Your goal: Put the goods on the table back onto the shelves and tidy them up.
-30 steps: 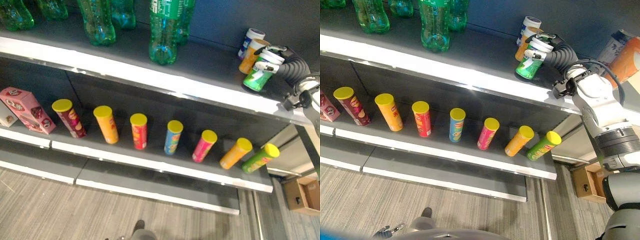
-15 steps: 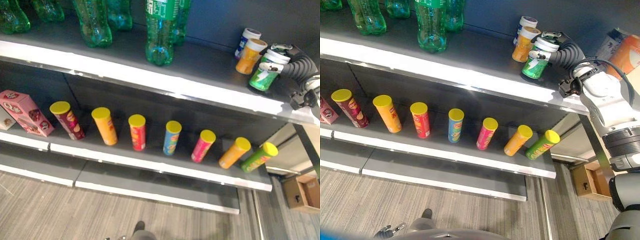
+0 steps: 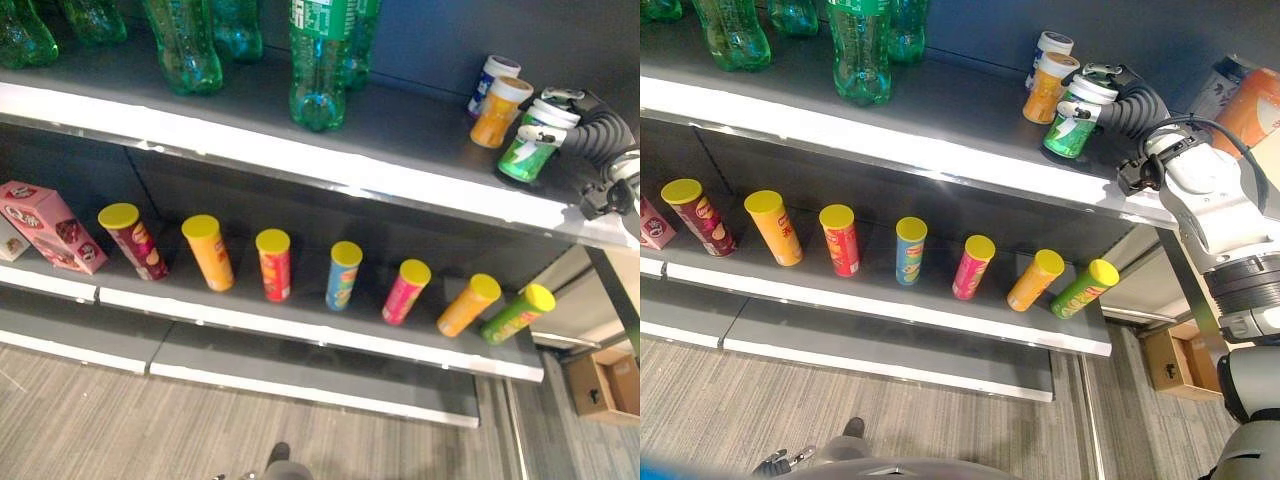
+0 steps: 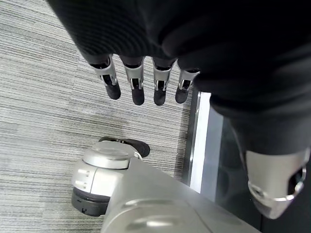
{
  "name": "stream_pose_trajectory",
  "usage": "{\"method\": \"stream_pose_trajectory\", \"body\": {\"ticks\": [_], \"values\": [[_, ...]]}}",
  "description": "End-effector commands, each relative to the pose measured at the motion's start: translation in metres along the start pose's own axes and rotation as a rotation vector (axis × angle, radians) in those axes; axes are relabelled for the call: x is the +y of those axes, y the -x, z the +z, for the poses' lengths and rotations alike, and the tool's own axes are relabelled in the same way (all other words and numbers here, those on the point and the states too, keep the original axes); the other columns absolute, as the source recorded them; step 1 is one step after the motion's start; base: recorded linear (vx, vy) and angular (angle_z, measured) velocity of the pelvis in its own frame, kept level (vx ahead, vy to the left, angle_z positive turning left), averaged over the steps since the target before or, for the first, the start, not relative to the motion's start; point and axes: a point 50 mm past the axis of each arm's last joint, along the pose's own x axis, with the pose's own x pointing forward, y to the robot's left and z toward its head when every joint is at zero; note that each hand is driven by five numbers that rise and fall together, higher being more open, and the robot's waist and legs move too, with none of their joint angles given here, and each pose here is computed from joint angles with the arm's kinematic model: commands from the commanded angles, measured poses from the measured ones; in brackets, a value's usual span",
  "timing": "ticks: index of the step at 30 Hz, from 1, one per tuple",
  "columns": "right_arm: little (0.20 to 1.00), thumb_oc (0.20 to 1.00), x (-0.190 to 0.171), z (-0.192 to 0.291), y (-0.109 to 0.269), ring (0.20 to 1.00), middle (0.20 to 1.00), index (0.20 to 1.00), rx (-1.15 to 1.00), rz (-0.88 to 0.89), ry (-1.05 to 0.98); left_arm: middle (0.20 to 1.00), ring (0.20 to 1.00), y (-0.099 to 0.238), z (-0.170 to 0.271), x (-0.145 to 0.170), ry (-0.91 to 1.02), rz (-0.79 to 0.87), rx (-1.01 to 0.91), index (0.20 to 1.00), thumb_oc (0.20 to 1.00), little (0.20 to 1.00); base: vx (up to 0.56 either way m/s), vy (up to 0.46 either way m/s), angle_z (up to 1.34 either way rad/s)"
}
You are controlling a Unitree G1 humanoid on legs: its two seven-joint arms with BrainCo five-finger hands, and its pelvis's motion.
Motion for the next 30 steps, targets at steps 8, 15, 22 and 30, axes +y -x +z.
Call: {"method": "stream_pose_trajectory", "body": {"ticks": [8, 15, 22, 30], "values": [[1.000, 1.000, -0.021, 0.024, -0.005, 1.000, 1.000, 1.000, -0.114, -0.134, 0.035, 1.000, 1.000, -0.001, 0.014, 0.005, -0.022, -0.011, -0.060, 1.000, 1.000, 1.000, 0.00, 0.000, 0.00], [1.000, 1.000, -0.032, 0.030, -0.002, 1.000, 1.000, 1.000, -0.136, -0.193, 0.042, 1.000, 1.000, 0.000, 0.015, 0.005, -0.018, -0.012, -0.071, 1.000, 1.000, 1.000, 0.00, 0.000, 0.00], [1.000, 1.000, -0.050, 0.041, 0.006, 1.000, 1.000, 1.000, -0.184, -0.285, 0.044, 1.000, 1.000, 0.000, 0.017, 0.002, -0.010, -0.017, -0.085, 1.000, 1.000, 1.000, 0.00, 0.000, 0.00], [1.000, 1.000, -0.061, 0.078, 0.047, 1.000, 1.000, 1.000, -0.398, -0.451, 0.178, 1.000, 1.000, 0.000, 0.018, 0.000, 0.009, 0.001, -0.089, 1.000, 1.000, 1.000, 0.00, 0.000, 0.00]]}}
